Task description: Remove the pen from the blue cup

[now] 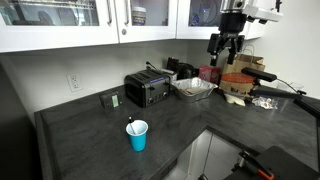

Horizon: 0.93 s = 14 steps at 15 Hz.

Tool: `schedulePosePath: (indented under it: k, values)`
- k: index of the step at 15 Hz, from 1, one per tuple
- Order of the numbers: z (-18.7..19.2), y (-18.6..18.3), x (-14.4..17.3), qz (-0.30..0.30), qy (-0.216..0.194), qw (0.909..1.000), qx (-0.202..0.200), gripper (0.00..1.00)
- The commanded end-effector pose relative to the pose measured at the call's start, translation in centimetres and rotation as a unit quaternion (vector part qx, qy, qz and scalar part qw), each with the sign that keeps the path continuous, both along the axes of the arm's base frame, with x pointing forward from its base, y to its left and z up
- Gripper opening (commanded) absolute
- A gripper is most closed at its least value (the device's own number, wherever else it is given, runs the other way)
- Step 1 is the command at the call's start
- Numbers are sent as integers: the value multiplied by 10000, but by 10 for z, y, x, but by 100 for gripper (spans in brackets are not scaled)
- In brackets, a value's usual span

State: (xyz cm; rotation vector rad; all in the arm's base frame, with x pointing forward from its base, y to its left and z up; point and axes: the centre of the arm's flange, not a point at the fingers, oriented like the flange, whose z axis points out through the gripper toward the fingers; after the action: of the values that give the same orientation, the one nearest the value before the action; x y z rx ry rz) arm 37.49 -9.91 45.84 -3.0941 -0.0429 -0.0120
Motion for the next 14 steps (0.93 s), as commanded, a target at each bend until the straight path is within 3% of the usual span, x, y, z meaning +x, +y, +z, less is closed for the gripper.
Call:
schedulePosePath:
  k: [1, 5, 10, 14]
  values:
    - [0, 0, 0, 0, 0, 10000, 0, 100]
    - [-20, 32, 21, 506, -123, 9986, -119, 100]
    - [-80, 132, 56, 1684, -293, 9846, -372, 100]
    - [-139, 190, 75, 2111, -505, 9757, -294, 100]
